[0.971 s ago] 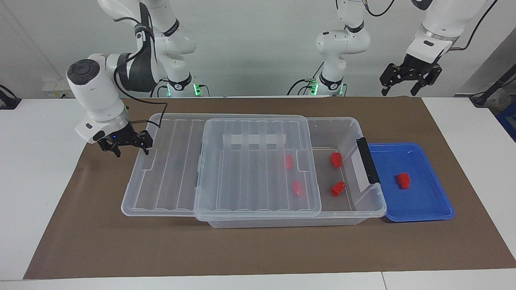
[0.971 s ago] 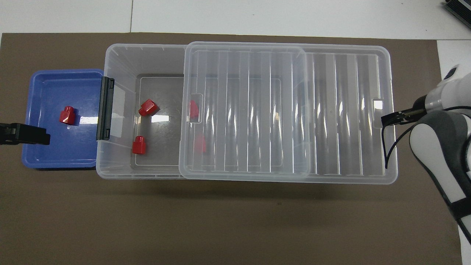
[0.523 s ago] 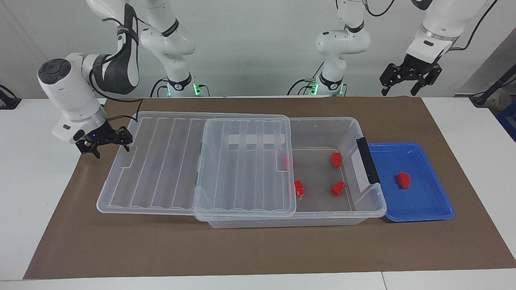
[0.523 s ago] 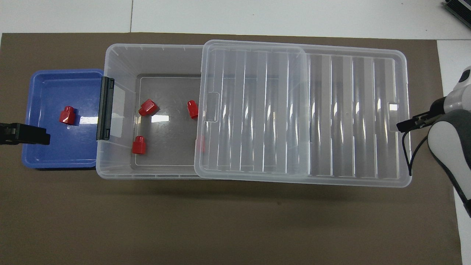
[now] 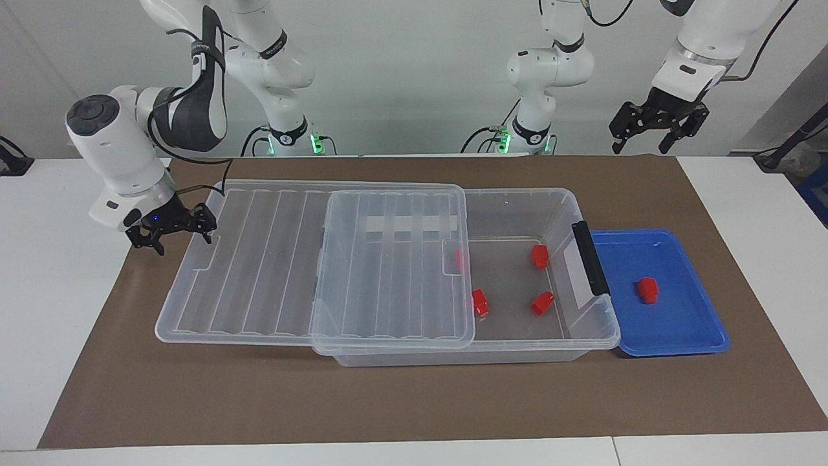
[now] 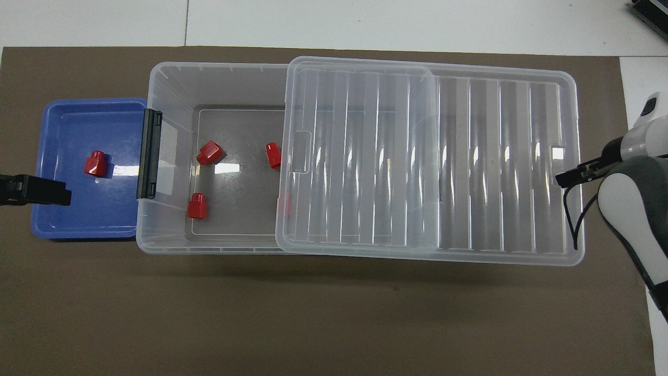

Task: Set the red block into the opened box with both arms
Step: 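Reach the left gripper toward the red block in the blue tray, then grasp the red block with the left gripper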

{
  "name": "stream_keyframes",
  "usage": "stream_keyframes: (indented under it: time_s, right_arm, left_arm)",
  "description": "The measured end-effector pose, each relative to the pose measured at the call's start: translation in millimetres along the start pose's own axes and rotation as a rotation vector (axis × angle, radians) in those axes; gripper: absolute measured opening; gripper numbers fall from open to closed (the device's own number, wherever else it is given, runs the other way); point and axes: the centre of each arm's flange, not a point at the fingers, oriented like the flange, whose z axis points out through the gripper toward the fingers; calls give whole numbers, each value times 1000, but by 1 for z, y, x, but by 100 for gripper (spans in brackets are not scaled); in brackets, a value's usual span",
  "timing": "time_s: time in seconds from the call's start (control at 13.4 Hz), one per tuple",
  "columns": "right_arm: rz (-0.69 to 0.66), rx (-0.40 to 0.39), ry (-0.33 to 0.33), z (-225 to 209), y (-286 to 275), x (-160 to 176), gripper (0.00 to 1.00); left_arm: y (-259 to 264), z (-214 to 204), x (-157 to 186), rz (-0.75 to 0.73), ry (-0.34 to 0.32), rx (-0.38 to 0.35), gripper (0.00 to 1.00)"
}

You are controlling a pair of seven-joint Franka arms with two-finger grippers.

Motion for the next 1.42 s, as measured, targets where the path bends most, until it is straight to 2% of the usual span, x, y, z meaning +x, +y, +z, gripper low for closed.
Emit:
stream_keyframes:
  time_s: [0.45, 0.75, 0.9, 1.05, 1.2, 1.42]
  right_arm:
    - [-15, -1, 3, -1, -8, 4, 99]
    - [-16, -5, 12, -6, -7, 6, 99]
    - [-17, -5, 19, -9, -11, 9, 99]
    - [-4, -7, 32, -15, -18, 15, 99]
    - [39, -10, 47, -23, -26, 20, 99]
    - [159, -12, 67, -39, -35, 24, 99]
  left_arm:
    - [-1, -8, -5, -1, 17, 1, 100]
    - [-22, -15, 4, -45, 103, 4, 100]
    - [-27, -5, 15, -53, 124, 5, 100]
    - [-30, 25, 36, -56, 142, 5, 100]
    - [-41, 73, 60, -53, 147, 6, 100]
    - [-97, 150, 91, 65, 139, 23, 100]
